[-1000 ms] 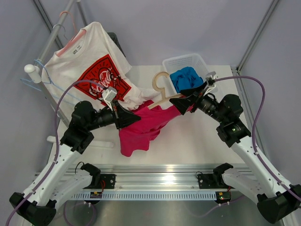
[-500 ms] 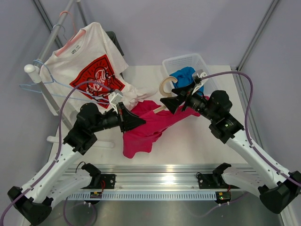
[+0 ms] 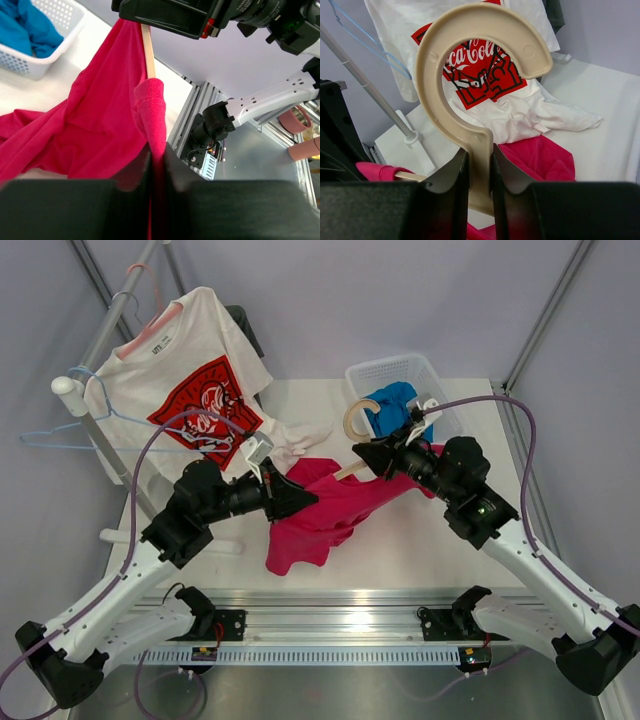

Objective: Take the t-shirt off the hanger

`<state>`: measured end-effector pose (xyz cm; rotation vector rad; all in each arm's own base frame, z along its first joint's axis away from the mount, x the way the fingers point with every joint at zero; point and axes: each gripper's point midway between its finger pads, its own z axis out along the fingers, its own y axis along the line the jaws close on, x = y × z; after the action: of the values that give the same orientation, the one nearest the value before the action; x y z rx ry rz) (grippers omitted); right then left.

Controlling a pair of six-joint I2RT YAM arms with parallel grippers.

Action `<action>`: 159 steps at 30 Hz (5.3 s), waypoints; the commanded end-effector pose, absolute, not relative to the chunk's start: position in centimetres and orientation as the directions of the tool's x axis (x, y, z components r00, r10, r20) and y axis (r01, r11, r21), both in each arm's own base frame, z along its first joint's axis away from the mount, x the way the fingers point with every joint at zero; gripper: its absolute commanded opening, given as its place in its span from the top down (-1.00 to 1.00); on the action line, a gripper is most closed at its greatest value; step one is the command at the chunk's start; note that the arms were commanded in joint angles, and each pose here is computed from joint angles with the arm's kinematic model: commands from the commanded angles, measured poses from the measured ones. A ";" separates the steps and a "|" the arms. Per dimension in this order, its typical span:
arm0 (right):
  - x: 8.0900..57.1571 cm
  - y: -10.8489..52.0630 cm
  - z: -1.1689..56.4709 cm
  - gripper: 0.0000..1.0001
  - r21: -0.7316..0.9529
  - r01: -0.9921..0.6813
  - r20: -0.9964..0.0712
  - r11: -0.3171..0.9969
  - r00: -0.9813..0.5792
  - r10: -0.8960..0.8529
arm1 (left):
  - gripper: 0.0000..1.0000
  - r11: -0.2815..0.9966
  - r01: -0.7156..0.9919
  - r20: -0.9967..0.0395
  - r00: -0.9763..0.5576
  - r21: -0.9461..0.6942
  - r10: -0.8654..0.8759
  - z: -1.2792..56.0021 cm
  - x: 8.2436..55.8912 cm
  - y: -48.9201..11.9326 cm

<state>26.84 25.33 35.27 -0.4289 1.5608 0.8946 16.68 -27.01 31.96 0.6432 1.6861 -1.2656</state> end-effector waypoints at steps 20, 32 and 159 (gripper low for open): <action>25.3 19.8 42.3 1.00 0.324 -0.600 -0.930 0.731 -0.063 0.361 | -0.48 0.270 0.886 -0.926 -0.360 -0.378 -0.114 36.1 13.3 -25.8; 27.4 15.2 43.2 1.00 0.287 -0.367 -0.951 0.885 0.001 0.309 | 1.00 0.463 0.806 -0.925 -0.369 -0.368 -0.093 34.7 15.3 -23.5; 26.6 24.0 39.1 1.00 0.296 -0.677 -0.955 0.673 -0.221 0.197 | -0.38 0.356 0.873 -0.913 -0.393 -0.332 0.111 37.1 19.4 -30.3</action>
<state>26.14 23.67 37.04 -0.4119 1.6908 0.8257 20.05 -29.70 34.82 0.8400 1.8220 -1.0721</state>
